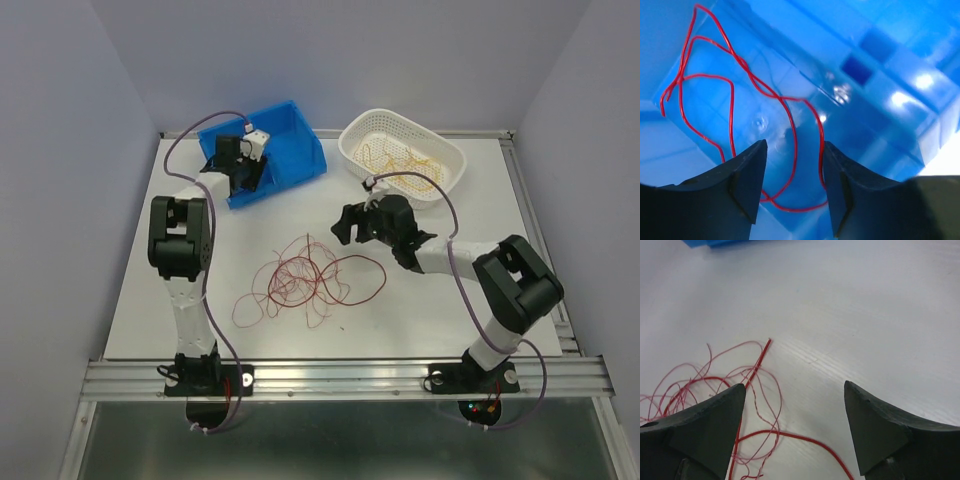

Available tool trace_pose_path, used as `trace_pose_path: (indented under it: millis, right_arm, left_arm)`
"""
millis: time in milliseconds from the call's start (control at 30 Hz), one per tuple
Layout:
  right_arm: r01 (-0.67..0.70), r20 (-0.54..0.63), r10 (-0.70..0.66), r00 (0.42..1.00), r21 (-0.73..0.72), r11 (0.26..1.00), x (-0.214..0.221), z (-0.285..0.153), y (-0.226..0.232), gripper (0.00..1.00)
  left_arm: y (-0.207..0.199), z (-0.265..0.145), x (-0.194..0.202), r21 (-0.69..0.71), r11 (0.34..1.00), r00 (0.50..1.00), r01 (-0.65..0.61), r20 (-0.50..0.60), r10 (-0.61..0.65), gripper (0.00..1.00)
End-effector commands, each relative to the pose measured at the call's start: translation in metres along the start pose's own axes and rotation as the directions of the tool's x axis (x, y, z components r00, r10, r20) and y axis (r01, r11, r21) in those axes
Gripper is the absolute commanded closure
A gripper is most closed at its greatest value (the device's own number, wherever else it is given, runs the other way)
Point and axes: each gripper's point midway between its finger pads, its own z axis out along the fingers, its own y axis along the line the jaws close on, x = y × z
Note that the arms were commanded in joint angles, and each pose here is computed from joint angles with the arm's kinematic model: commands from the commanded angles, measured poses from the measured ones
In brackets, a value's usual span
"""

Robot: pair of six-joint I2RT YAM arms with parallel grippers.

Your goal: Untangle the cables

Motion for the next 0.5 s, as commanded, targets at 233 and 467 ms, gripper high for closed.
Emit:
trace_pose_path:
  millis: [233, 467]
  right_arm:
    - [0.117, -0.210, -0.139, 0.968, -0.115, 0.986, 0.043, 0.023, 0.041, 0.28]
    - [0.137, -0.279, -0.164, 0.946, -0.113, 0.984, 0.062, 0.047, 0.034, 0.48]
  left_arm:
    - [0.014, -0.107, -0.111, -0.048, 0.997, 0.958, -0.055, 0.279, 0.067, 0.39]
    - [0.006, -0.151, -0.119, -0.046, 0.996, 0.940, -0.074, 0.331, 0.085, 0.38]
